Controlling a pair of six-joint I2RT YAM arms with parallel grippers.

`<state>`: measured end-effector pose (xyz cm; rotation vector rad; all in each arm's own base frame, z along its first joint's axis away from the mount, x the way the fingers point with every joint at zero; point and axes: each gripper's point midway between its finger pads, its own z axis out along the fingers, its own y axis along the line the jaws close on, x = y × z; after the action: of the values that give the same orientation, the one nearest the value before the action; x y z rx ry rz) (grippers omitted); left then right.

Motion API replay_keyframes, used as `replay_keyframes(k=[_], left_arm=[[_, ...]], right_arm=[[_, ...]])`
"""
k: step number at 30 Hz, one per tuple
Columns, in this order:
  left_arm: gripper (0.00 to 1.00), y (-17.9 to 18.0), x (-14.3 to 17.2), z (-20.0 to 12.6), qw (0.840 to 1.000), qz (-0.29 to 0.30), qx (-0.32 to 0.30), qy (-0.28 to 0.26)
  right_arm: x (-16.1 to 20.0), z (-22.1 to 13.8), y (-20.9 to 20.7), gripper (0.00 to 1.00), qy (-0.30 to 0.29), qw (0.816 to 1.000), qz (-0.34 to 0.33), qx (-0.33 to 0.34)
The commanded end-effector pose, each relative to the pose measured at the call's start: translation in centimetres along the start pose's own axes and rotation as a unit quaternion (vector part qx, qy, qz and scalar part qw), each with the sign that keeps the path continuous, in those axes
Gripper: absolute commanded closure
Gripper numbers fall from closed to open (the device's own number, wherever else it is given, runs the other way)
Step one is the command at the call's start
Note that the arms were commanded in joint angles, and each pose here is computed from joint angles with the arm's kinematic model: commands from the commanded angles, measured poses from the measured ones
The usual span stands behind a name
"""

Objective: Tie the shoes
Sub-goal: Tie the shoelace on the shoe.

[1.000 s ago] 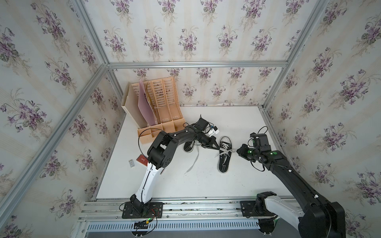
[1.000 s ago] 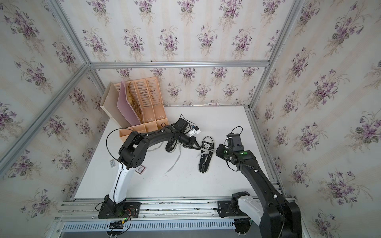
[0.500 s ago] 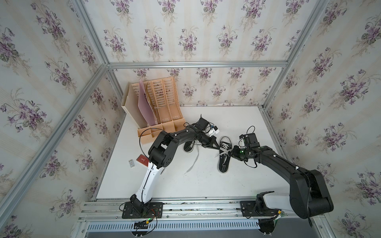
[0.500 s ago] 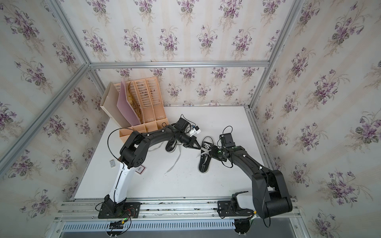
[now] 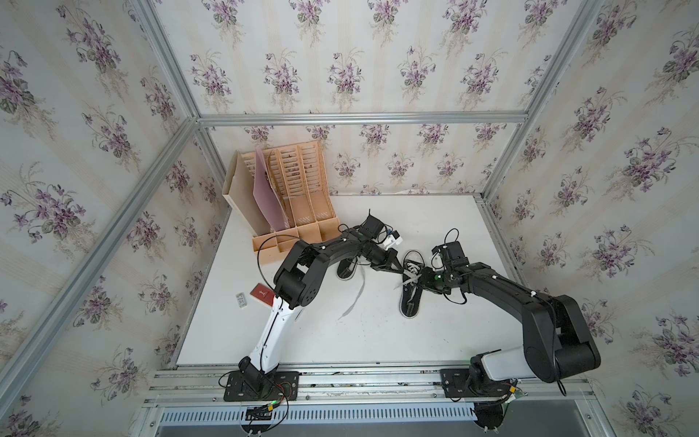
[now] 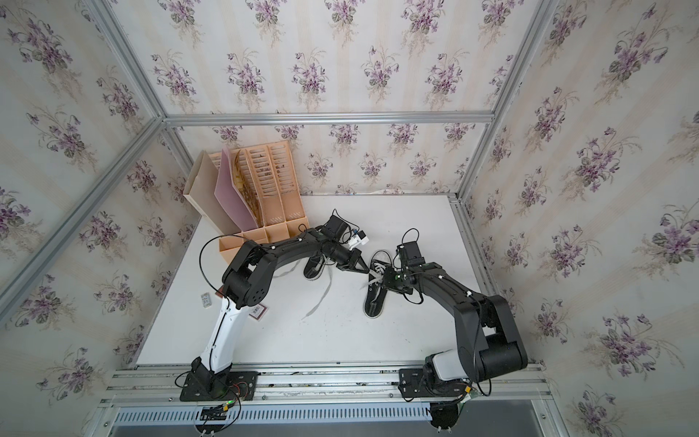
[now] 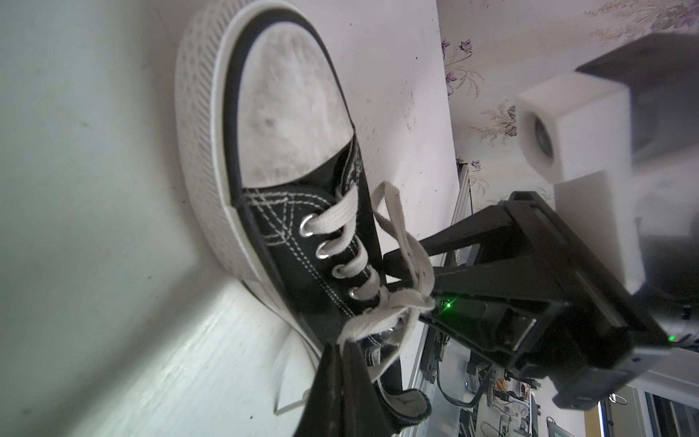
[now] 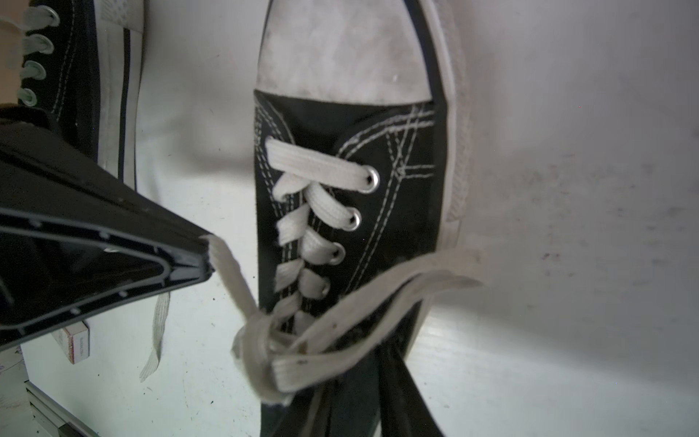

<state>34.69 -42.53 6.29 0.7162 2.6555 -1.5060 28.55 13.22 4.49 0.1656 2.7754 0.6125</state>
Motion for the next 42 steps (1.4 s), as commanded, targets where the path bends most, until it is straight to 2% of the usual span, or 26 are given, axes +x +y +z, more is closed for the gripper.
replay_keyframes(k=[1, 13, 25, 32, 36, 41, 42], left_arm=[[1.0, 0.1, -0.4, 0.0, 1.0, 0.003, -0.003, -0.005], [1.0, 0.3, -0.4, 0.1, 1.0, 0.001, -0.004, -0.005], [1.0, 0.3, -0.1, 0.0, 1.0, 0.001, -0.005, -0.003], [0.98, 0.2, -0.1, 0.0, 1.0, 0.0, -0.002, -0.003], [0.97, 0.1, -0.2, 0.0, 1.0, 0.001, -0.002, -0.003], [0.91, -0.1, -0.4, -0.2, 1.0, 0.007, -0.002, -0.009], [0.89, -0.2, -0.5, -0.3, 1.0, 0.01, -0.003, -0.01]], right_arm=[[0.7, 0.0, 0.0, 0.75, 0.014, 1.0, -0.012, 0.008], [2.2, 0.1, 0.7, 0.74, 0.027, 0.999, -0.026, 0.002], [-0.1, 1.2, 1.2, 0.74, 0.012, 0.998, -0.054, 0.01], [-1.0, 1.7, 2.2, 0.75, -0.001, 0.997, -0.082, -0.013], [-0.6, 1.9, 2.7, 0.81, 0.002, 0.995, -0.089, -0.032], [-0.6, 1.6, 2.8, 1.0, -0.006, 0.995, -0.089, -0.038], [-0.7, 1.5, 2.7, 1.0, -0.008, 0.996, -0.087, -0.033]])
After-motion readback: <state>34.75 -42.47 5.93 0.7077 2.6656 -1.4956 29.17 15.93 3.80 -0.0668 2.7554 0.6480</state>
